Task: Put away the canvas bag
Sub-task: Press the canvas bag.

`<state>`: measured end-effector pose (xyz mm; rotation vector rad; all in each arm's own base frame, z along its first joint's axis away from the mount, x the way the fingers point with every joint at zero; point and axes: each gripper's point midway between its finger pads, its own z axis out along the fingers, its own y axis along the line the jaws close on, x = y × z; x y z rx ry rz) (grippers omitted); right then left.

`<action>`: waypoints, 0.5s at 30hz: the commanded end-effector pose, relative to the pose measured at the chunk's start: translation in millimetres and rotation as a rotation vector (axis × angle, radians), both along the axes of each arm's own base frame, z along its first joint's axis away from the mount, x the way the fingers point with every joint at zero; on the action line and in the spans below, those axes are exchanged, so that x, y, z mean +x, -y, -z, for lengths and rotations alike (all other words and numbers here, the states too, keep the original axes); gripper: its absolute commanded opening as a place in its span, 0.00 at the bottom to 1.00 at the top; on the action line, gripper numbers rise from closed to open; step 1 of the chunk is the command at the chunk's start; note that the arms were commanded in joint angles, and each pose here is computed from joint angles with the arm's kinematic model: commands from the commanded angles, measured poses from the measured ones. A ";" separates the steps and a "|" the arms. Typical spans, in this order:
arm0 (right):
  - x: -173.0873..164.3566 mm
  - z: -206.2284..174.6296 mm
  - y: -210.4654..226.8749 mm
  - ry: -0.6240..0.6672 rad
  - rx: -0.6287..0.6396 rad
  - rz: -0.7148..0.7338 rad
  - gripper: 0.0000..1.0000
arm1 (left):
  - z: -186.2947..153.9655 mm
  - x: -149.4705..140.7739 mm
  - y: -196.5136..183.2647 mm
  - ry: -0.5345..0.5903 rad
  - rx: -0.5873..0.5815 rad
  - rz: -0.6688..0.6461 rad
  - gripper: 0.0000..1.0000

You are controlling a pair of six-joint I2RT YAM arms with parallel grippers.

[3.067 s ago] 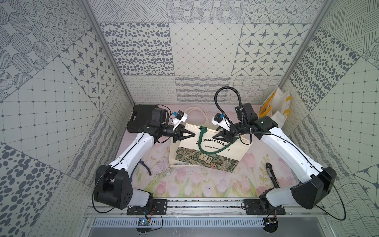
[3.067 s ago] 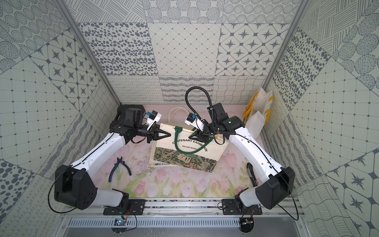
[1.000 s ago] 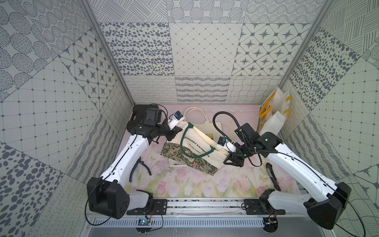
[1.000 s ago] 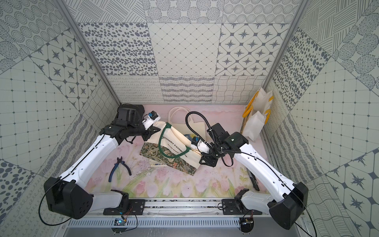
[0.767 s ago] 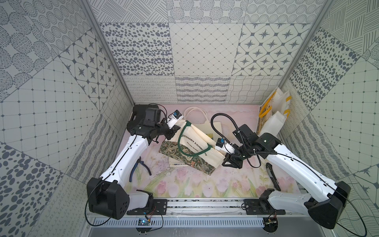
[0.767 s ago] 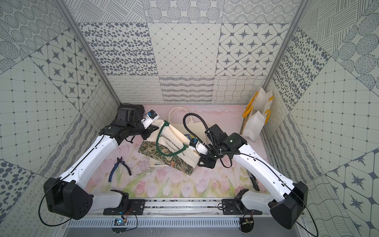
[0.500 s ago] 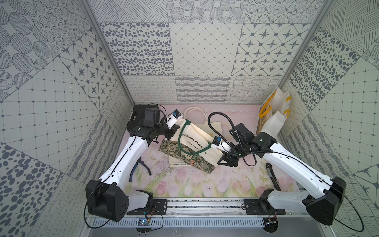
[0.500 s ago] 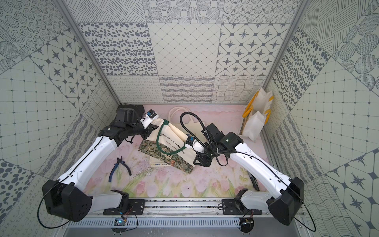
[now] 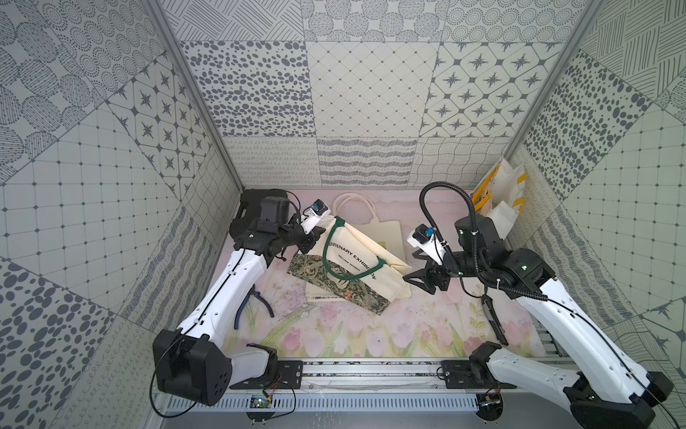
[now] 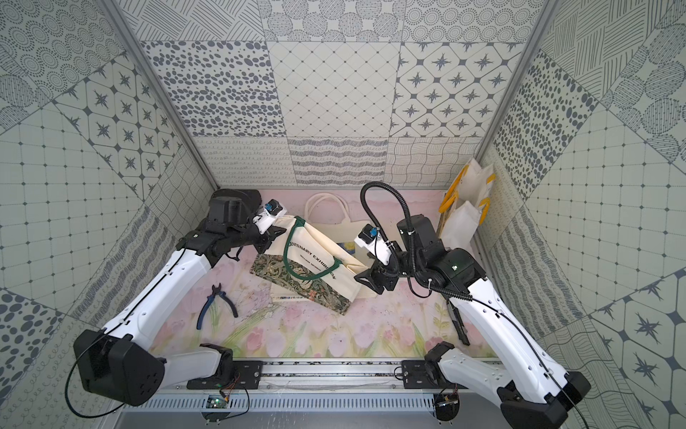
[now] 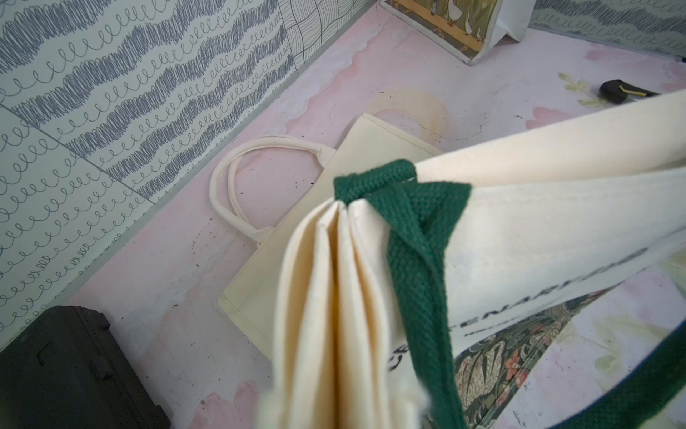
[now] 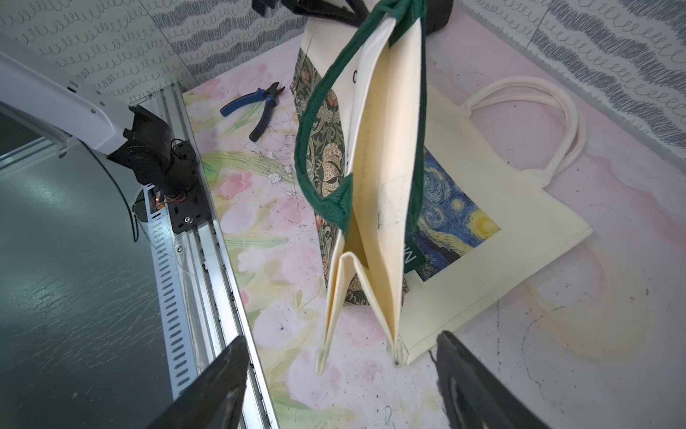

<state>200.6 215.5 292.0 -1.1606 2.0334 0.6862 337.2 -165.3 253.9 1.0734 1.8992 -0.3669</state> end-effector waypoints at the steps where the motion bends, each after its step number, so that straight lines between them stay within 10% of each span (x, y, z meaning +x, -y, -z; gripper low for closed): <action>1: 11.5 0.6 -15.1 -0.045 0.064 -0.045 0.83 | -13.9 5.7 -0.8 0.070 -0.004 -0.002 0.00; 15: 1.5 42.0 -30.4 -0.181 0.026 -0.124 0.80 | -10.5 6.2 0.5 0.054 -0.009 -0.001 0.00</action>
